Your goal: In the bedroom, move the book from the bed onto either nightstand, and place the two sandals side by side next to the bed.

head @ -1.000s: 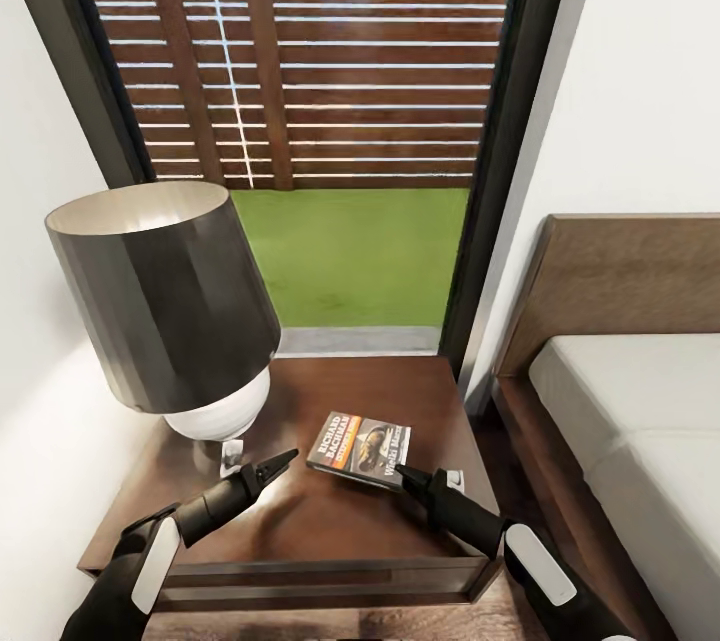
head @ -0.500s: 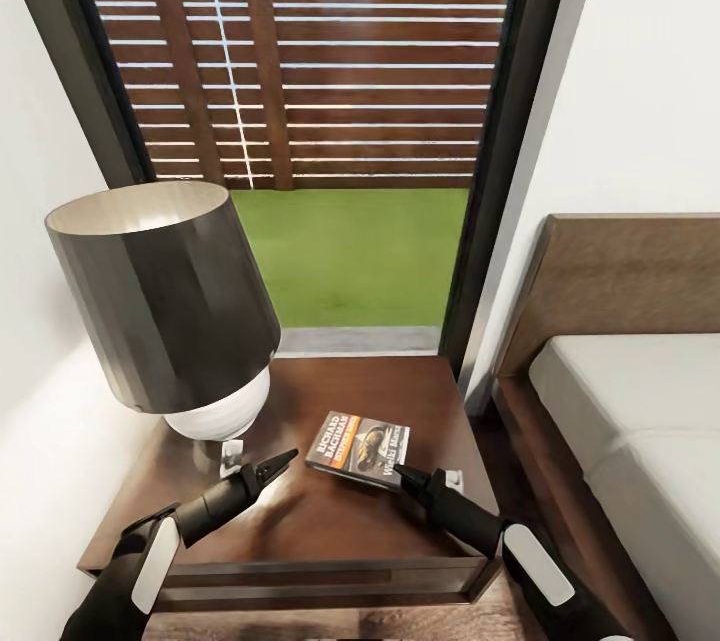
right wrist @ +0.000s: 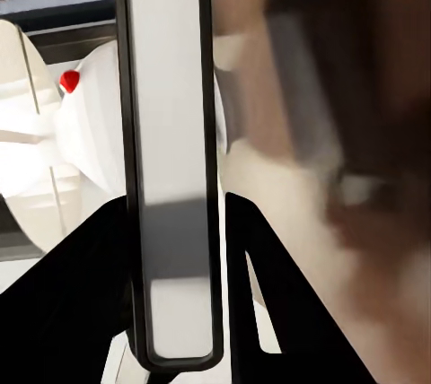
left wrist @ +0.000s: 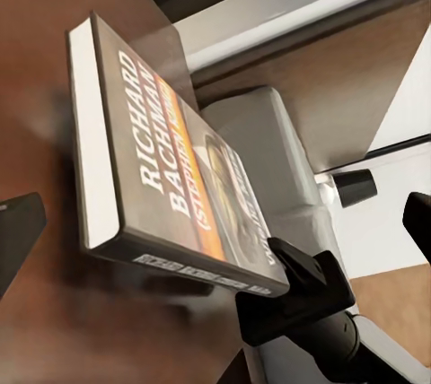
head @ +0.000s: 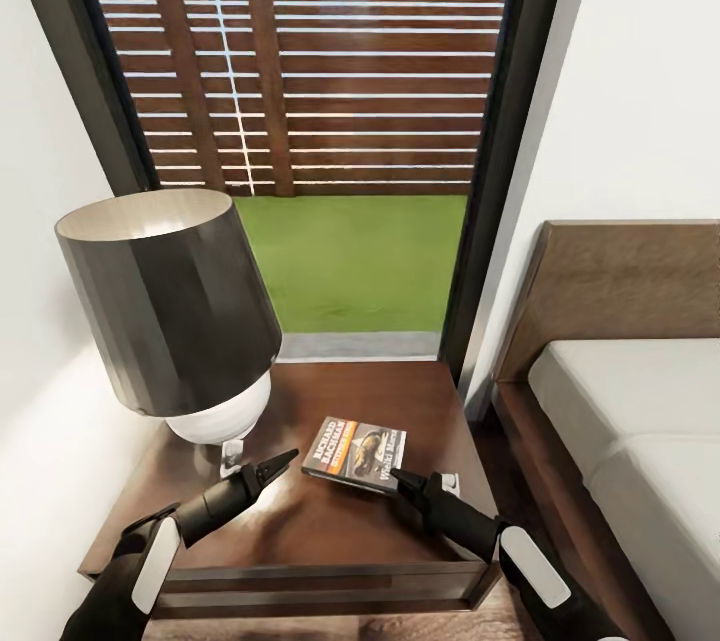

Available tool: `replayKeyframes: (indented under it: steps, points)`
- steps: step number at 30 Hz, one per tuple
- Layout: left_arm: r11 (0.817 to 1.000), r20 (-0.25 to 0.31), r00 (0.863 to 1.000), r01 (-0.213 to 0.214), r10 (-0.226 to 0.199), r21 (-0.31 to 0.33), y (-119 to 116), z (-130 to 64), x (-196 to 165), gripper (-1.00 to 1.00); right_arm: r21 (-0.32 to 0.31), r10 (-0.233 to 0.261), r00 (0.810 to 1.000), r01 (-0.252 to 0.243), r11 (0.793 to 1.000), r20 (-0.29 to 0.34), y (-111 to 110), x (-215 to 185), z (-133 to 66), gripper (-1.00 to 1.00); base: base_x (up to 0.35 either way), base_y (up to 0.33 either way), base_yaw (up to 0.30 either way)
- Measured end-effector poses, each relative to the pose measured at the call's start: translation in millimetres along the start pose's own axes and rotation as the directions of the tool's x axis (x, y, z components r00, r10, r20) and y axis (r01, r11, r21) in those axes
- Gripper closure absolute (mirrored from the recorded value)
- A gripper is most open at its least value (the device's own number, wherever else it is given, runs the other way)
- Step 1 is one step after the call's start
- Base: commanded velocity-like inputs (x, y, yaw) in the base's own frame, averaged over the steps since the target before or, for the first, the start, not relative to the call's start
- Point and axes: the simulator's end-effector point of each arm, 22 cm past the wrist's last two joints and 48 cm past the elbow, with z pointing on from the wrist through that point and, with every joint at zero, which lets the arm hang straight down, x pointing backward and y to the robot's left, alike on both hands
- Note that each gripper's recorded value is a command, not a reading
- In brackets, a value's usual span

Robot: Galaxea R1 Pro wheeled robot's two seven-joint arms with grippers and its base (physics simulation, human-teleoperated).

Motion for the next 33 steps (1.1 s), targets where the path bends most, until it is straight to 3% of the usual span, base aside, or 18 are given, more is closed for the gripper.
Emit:
replayKeyframes:
  steps: [8,33]
  points:
    - [1.0,0.004,1.0,-0.013,0.013,0.009,-8.0,-0.4,-3.5,-1.0,-0.011,-0.012,1.0,0.012,1.0,0.001,8.9,0.0,-0.7,1.0,0.0,0.0,0.0]
    - [1.0,0.0,1.0,-0.003,0.003,0.002,-1.9,0.1,-0.4,-1.0,-0.003,-0.003,1.0,0.003,1.0,0.0,2.3,0.4,0.2,1.0,0.0,0.0,0.0]
